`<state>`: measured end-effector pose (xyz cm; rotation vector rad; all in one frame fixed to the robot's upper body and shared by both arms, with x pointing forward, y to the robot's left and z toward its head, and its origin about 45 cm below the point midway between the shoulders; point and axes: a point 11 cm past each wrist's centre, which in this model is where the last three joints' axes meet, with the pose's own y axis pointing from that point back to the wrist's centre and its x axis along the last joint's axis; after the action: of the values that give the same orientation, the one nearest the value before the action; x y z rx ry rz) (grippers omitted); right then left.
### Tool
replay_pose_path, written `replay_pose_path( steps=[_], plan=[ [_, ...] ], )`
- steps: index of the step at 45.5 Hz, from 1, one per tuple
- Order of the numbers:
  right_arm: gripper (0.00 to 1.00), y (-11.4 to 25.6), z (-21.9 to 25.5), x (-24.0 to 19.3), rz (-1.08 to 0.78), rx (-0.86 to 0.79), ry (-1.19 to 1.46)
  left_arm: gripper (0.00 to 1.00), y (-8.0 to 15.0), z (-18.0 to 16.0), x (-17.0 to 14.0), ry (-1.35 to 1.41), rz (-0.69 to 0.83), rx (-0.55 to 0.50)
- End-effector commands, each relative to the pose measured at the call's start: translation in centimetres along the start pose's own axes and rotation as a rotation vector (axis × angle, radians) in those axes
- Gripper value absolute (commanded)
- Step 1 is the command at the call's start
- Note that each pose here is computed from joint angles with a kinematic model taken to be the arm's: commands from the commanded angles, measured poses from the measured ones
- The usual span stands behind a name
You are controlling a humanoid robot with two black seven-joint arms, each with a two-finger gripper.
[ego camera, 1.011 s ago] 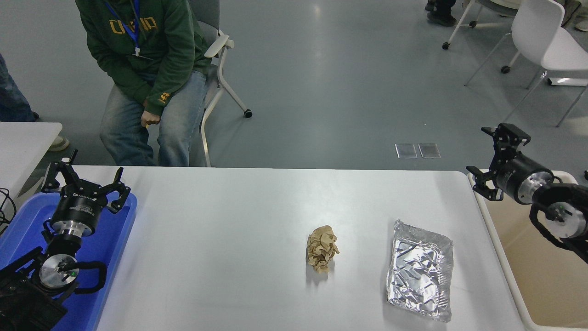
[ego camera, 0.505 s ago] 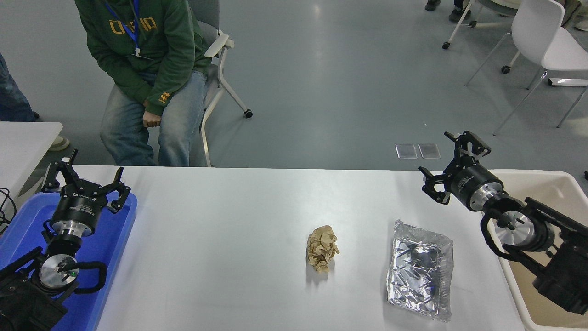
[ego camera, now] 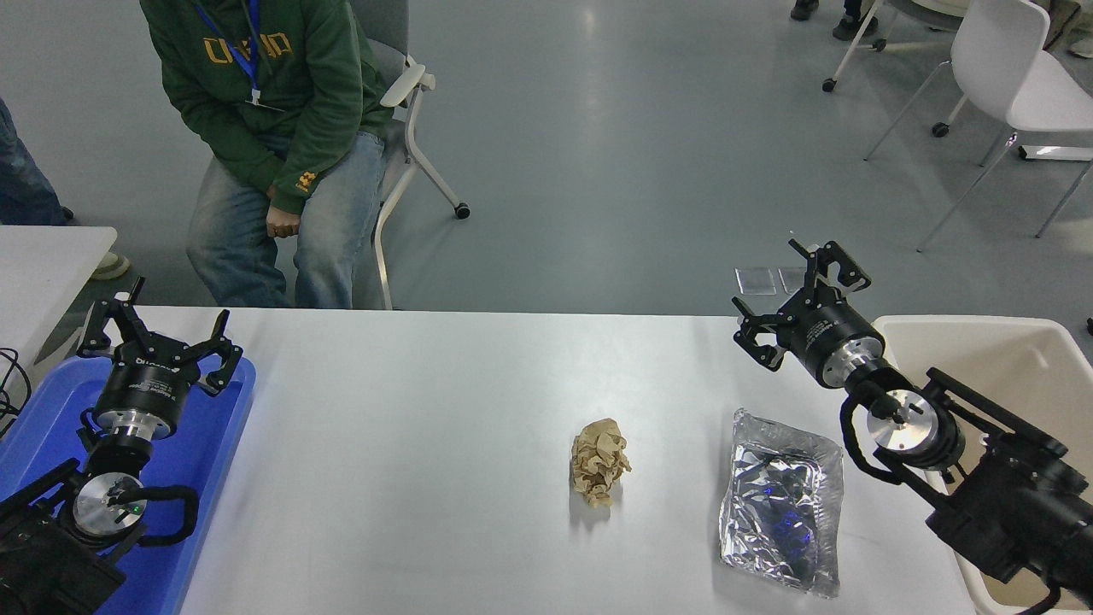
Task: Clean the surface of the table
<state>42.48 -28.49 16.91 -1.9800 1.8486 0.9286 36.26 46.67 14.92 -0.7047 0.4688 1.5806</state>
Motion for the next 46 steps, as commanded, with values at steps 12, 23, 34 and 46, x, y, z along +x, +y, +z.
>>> replay_pose_path(
  steps=[12, 23, 34, 46],
  plan=[
    [1.00, 0.06, 0.34, 0.29, 0.006, 0.006, 0.000, 1.00, 0.00, 0.00, -0.01, 0.000, -0.001, 0.000],
    [1.00, 0.14, 0.38, 0.28, -0.001, 0.003, 0.029, 1.00, 0.00, 0.00, -0.01, 0.000, -0.001, 0.000],
    [1.00, 0.36, 0.21, 0.34, -0.028, 0.033, 0.173, 1.00, 0.00, 0.00, -0.01, 0.000, -0.001, 0.000],
    [1.00, 0.51, 0.09, 1.08, -0.017, 0.050, 0.212, 1.00, 0.00, 0.00, 0.01, 0.000, 0.000, 0.000]
  ],
)
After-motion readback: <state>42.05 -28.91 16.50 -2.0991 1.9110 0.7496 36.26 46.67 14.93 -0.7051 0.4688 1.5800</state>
